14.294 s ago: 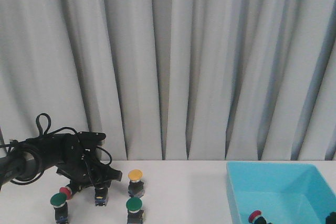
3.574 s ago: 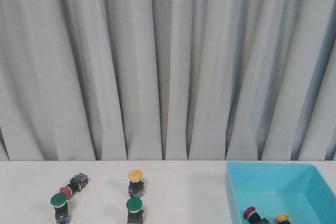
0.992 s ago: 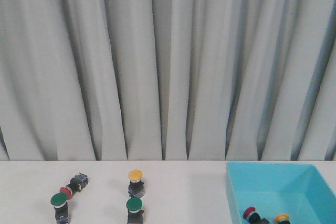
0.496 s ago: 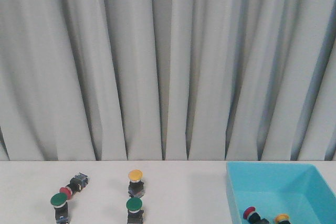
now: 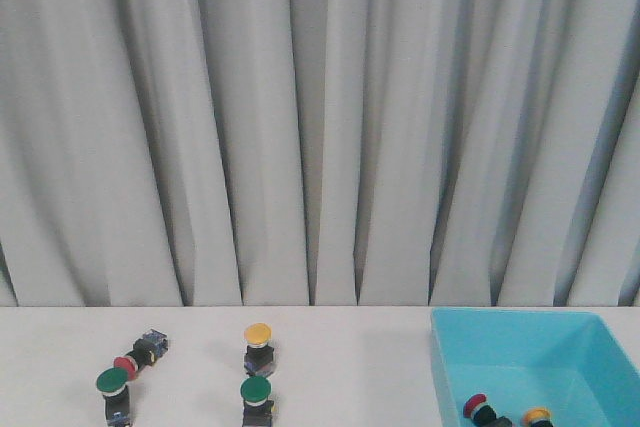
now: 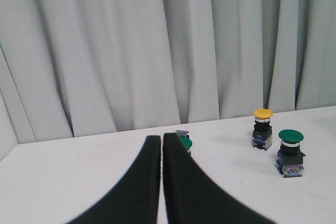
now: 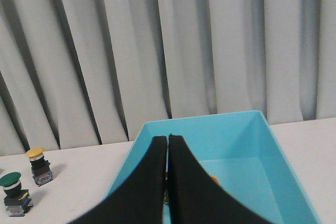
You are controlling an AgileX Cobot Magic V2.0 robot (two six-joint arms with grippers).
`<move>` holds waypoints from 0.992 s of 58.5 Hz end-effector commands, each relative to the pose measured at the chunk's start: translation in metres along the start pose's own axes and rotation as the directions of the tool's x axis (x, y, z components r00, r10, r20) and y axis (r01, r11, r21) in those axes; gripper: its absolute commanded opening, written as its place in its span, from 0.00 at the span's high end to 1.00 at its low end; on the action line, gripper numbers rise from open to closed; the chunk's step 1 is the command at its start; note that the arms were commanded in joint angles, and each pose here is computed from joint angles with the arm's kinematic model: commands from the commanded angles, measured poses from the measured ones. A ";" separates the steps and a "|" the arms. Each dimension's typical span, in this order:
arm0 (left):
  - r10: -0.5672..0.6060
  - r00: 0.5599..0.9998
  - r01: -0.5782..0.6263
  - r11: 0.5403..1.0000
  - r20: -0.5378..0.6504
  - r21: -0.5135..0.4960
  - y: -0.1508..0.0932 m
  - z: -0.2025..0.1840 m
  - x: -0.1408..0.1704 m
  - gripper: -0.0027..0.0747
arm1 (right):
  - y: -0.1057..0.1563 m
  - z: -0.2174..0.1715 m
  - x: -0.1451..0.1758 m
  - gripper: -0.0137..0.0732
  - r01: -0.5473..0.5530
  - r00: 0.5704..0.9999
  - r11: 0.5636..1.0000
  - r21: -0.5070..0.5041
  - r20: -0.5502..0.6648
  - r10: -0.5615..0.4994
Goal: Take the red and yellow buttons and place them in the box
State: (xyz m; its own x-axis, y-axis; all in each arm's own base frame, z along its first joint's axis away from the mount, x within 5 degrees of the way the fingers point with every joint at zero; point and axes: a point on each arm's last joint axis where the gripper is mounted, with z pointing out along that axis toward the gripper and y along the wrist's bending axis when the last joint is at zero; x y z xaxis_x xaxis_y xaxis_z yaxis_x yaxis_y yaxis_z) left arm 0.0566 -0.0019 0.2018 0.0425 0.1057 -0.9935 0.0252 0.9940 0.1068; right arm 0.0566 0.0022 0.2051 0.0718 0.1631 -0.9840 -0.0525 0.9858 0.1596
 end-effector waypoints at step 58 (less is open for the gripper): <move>-0.015 0.997 0.017 1.000 0.075 -0.023 0.002 -0.001 -0.004 0.97 | -0.004 -0.002 -0.005 0.85 0.078 0.991 0.994 0.077 0.101 -0.086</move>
State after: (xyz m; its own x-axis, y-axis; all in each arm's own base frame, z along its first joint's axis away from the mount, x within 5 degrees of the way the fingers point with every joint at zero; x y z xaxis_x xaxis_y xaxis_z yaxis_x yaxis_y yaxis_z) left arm 0.0566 -0.0019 0.2018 0.0425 0.1057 -0.9935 0.0252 0.9940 0.1068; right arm 0.0563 -0.0026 0.2078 0.1128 0.0919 -0.9894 0.0349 0.9947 0.0963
